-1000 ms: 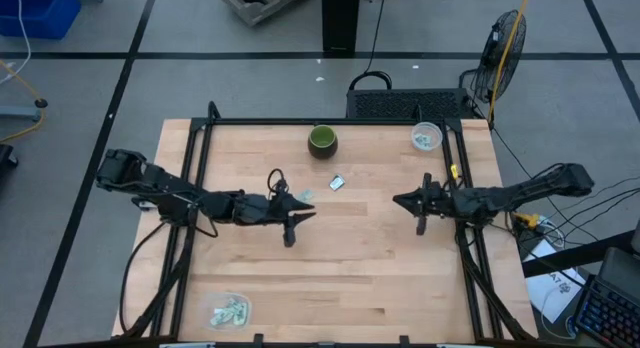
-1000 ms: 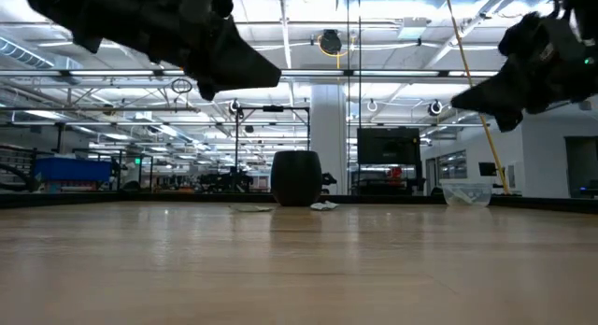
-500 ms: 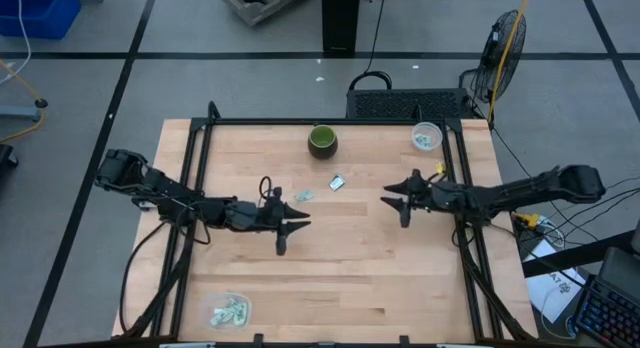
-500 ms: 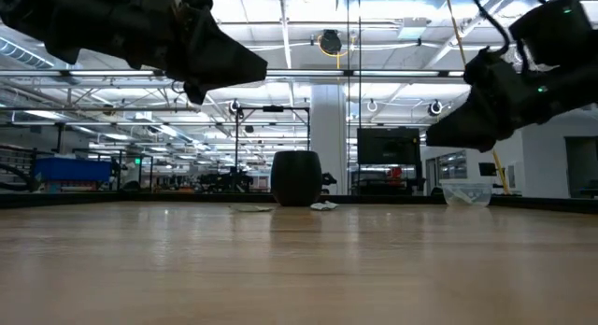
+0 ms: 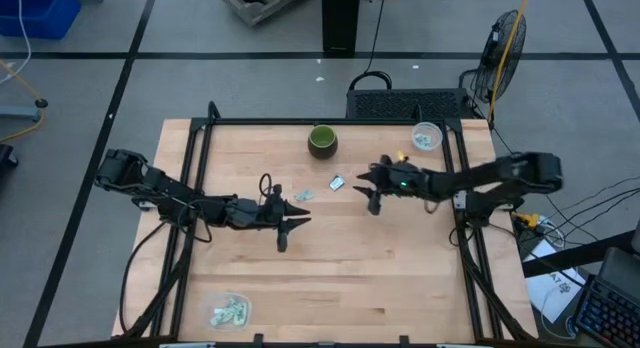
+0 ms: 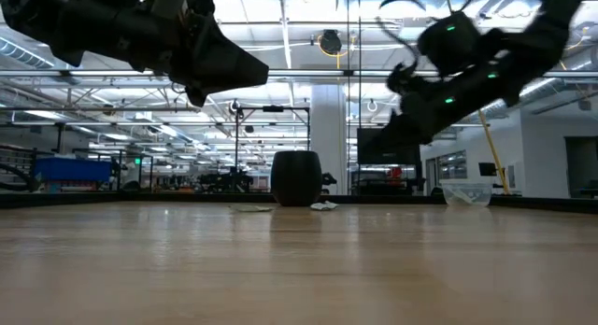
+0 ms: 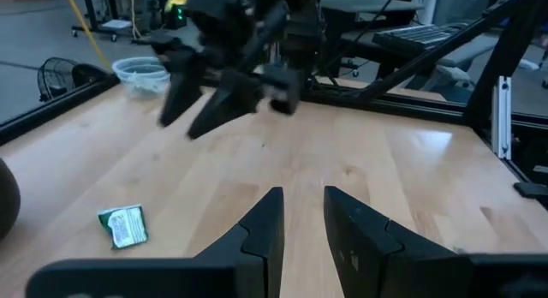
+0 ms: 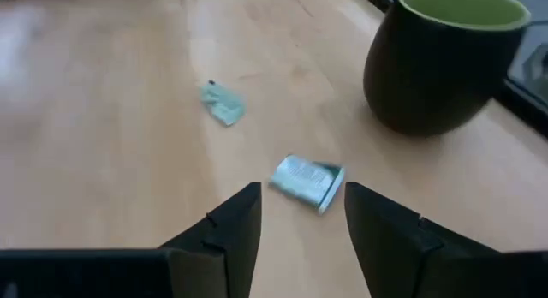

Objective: Pick and place items into bin
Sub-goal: Put the truvia packet into the top transparent bin, then put the stevia packet into the bottom transparent bin

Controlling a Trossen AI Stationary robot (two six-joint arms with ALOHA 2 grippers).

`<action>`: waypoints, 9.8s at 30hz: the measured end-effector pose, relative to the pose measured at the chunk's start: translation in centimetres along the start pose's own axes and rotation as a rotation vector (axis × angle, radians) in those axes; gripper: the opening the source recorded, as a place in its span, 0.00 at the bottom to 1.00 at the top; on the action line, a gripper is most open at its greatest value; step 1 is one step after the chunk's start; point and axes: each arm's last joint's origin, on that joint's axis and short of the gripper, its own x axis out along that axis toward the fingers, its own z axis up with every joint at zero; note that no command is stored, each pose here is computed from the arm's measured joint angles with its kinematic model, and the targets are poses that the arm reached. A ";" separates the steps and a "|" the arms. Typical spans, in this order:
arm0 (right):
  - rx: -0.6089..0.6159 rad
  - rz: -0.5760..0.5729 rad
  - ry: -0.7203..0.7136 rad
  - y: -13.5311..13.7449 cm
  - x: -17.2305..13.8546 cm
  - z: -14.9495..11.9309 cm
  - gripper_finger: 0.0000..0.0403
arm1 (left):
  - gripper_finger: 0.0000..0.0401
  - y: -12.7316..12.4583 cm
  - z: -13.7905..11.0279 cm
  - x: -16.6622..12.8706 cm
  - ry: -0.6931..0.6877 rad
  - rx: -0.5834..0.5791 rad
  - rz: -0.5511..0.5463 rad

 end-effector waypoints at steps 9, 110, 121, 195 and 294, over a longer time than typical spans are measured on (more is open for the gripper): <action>-0.032 -0.001 0.186 -1.8 6.7 0.3 0.40 | 0.22 -0.7 -0.2 -0.2 0.009 0.000 -0.028; 0.406 -0.555 0.051 -12.5 -6.7 -2.2 0.35 | 0.22 -0.7 -0.7 -0.3 0.043 -0.028 0.025; 0.207 0.111 -0.038 -2.9 -6.1 -0.2 0.03 | 0.22 -0.8 -0.7 -0.3 0.042 -0.037 0.025; 0.089 0.261 -0.473 1.8 -14.1 -4.0 0.02 | 0.43 4.4 -5.4 3.0 0.467 -0.076 0.458; 0.083 0.258 -0.455 1.9 -14.0 -4.1 0.02 | 0.05 -11.8 1.8 -8.2 0.760 -0.367 -0.216</action>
